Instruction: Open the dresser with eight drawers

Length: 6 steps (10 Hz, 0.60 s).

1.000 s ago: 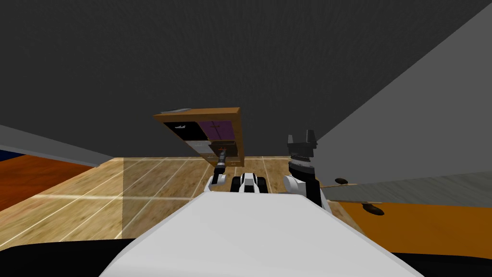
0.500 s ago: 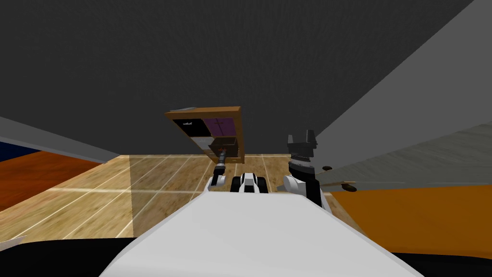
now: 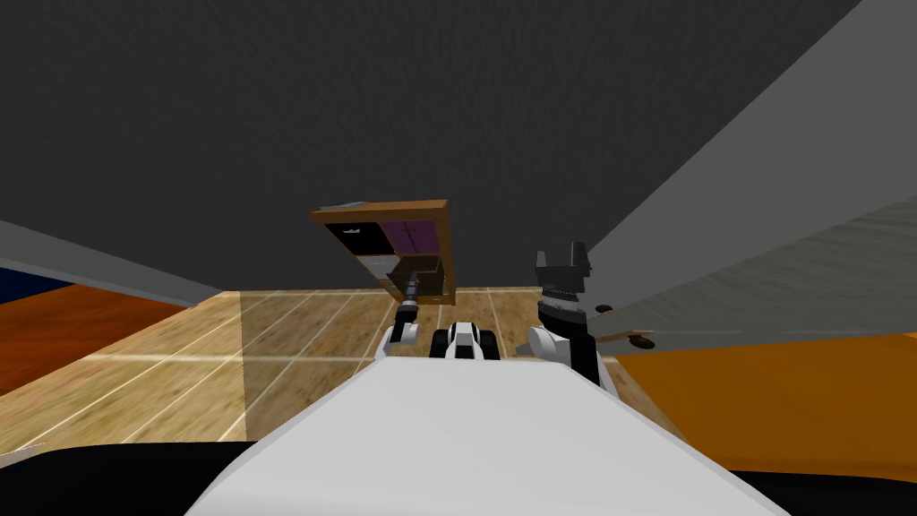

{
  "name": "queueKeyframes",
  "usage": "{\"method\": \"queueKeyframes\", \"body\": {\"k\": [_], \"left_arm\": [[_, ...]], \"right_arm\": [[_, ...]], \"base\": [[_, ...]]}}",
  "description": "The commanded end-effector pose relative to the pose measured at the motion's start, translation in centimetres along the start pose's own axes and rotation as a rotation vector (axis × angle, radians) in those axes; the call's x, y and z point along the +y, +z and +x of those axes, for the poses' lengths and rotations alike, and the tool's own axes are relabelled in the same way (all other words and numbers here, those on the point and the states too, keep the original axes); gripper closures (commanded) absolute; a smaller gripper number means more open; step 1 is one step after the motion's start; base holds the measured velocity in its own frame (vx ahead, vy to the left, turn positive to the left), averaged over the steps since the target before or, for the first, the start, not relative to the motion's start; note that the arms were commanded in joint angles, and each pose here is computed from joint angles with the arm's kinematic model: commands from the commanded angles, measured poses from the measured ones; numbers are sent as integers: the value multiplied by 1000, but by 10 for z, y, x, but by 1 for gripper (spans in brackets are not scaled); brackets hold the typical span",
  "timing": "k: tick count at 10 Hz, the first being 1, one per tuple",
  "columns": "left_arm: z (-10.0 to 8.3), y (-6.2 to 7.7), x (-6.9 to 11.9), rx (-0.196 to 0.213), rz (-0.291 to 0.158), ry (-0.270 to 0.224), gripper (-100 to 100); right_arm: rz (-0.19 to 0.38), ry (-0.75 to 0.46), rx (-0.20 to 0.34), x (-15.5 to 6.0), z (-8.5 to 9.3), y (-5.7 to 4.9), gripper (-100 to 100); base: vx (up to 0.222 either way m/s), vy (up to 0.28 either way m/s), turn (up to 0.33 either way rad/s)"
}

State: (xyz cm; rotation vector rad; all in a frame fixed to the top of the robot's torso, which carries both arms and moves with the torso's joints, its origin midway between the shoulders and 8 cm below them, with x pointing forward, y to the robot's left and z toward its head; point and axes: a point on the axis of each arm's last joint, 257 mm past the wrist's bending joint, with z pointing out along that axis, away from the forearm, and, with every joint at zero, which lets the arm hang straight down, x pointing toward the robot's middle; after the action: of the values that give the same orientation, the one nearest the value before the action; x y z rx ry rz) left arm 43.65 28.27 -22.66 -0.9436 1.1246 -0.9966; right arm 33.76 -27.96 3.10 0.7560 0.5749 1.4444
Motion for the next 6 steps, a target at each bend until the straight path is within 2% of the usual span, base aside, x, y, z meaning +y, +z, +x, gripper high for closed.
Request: {"method": "queueKeyframes", "body": {"k": [1, 3, 4, 5, 6], "left_arm": [[-4, 4, -13, -4, -2, -1, -100], [-8, 7, -24, -7, -3, -2, -100], [-8, 7, -24, -7, -3, -2, -100], [-6, 4, -14, -3, -24, -4, -100], [-5, 4, -13, -2, -29, -5, 0]], "right_arm": [[0, 0, 0, 0, 0, 0, 0], [0, 0, 0, 0, 0, 0, 0], [0, 0, 0, 0, 0, 0, 0], [0, 0, 0, 0, 0, 0, 0], [0, 0, 0, 0, 0, 0, 0]], "base": [[-12, 2, -16], [-20, 0, -21], [-8, 2, -7], [0, 0, 0], [0, 0, 0]]}}
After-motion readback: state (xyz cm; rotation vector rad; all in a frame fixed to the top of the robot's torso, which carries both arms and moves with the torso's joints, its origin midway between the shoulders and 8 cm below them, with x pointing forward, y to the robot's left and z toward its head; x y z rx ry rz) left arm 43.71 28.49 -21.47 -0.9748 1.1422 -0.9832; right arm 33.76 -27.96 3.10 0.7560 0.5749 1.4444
